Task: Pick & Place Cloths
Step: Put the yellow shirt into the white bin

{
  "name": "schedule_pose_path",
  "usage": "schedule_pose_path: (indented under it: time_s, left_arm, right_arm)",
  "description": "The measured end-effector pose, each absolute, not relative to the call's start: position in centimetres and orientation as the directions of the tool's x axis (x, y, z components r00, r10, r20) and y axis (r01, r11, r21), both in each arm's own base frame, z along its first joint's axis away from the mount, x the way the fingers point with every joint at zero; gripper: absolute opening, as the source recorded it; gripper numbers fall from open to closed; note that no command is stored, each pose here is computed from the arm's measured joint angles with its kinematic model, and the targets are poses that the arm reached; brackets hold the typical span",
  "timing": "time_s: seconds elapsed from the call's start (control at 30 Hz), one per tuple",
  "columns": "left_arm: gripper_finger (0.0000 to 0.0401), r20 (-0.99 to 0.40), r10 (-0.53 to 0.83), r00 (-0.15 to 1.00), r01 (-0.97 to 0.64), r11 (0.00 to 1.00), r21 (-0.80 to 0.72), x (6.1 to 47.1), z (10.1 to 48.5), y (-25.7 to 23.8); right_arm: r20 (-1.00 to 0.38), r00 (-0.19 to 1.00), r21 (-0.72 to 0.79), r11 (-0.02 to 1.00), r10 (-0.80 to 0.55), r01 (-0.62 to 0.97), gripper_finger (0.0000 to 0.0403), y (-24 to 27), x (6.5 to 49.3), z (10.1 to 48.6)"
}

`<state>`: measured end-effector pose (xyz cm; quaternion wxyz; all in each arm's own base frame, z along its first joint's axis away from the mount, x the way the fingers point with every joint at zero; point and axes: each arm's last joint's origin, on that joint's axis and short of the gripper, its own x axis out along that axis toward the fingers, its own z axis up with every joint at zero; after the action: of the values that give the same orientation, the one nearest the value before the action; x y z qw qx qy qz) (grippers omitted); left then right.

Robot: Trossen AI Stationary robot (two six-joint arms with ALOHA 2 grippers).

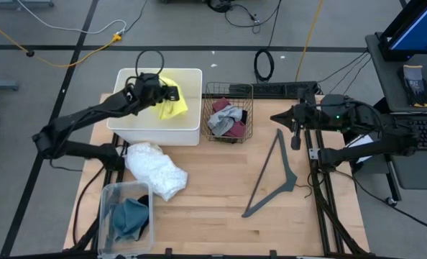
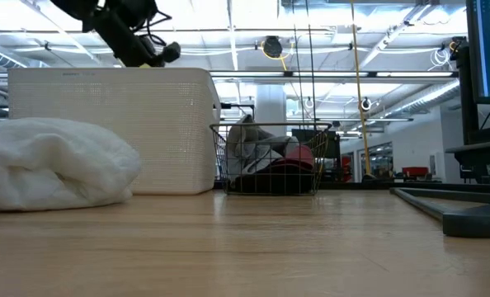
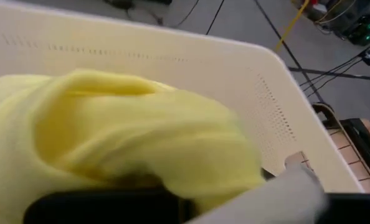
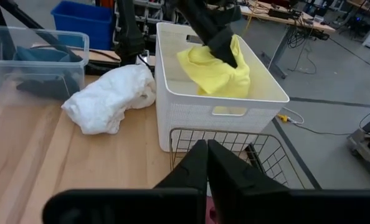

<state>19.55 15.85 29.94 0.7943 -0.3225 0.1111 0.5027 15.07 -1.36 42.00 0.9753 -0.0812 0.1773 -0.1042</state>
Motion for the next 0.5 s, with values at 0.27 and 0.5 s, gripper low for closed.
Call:
schedule_pose_path:
  time_s: [0.27,0.5]
  left_arm:
    - [0.0041,-0.591,0.671,0.447,-0.882,0.22,-0.417,19.9,28.4,17.4]
    - [0.0041,-0.739,0.59,0.325,-0.945,0.172,-0.279,20.9,29.0,19.1]
  right_arm:
    - [-0.333,0.914,-0.206,0.964,-0.232,0.17,0.0001,-1.4,15.1,42.0]
    - [-0.333,0.913,-0.208,0.963,-0.235,0.172,0.0001,-1.4,15.1,42.0]
